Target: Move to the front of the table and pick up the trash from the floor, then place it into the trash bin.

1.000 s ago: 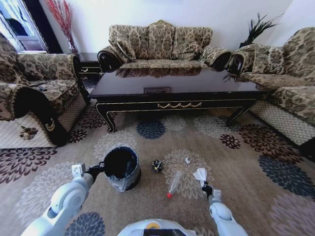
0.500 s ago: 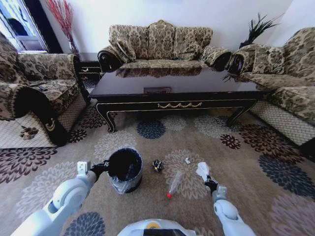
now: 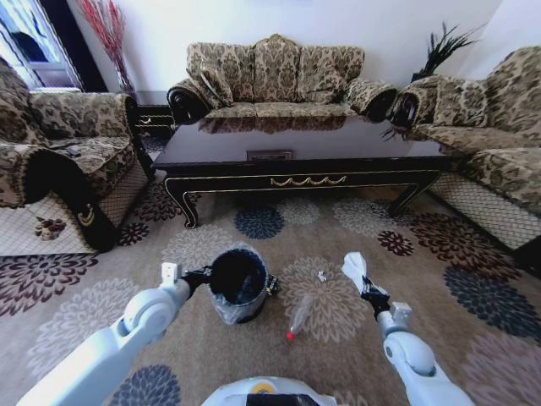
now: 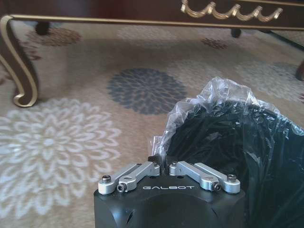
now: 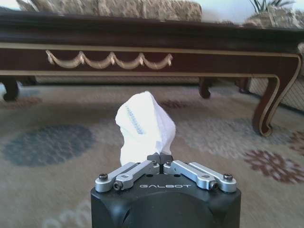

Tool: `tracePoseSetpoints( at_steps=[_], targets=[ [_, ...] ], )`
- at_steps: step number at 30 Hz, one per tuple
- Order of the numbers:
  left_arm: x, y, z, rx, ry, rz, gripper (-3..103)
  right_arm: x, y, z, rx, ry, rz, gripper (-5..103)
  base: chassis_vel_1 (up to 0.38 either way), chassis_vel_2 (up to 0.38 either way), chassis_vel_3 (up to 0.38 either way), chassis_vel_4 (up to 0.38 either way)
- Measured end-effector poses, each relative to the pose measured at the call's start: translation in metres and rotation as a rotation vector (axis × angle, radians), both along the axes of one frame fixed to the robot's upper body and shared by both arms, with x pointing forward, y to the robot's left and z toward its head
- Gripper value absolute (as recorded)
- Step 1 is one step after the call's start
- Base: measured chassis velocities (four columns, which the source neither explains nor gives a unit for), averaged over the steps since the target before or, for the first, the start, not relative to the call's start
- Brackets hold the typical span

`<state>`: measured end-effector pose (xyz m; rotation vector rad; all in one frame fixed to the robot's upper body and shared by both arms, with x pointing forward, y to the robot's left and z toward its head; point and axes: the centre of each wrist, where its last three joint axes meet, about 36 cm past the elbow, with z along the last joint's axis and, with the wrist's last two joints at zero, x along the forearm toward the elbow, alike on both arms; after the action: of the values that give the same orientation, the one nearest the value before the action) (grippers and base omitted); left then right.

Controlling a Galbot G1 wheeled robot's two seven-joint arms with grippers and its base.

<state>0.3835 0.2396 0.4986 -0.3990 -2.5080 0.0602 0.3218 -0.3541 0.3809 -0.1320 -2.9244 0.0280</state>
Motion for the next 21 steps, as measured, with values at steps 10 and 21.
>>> tracePoseSetpoints(
  at_steps=[10, 21],
  targets=[
    [0.025, -0.052, 0.000, -0.003, 0.016, -0.073, 3, -0.023, 0.046, 0.075, 0.039, -0.120, 0.132, 0, 0.000, 0.000, 0.000, 0.000],
    [0.034, -0.111, 0.005, -0.040, 0.051, -0.170, 3, -0.053, 0.073, 0.105, 0.031, -0.156, 0.267, 0, 0.000, 0.000, 0.000, 0.000]
  ],
)
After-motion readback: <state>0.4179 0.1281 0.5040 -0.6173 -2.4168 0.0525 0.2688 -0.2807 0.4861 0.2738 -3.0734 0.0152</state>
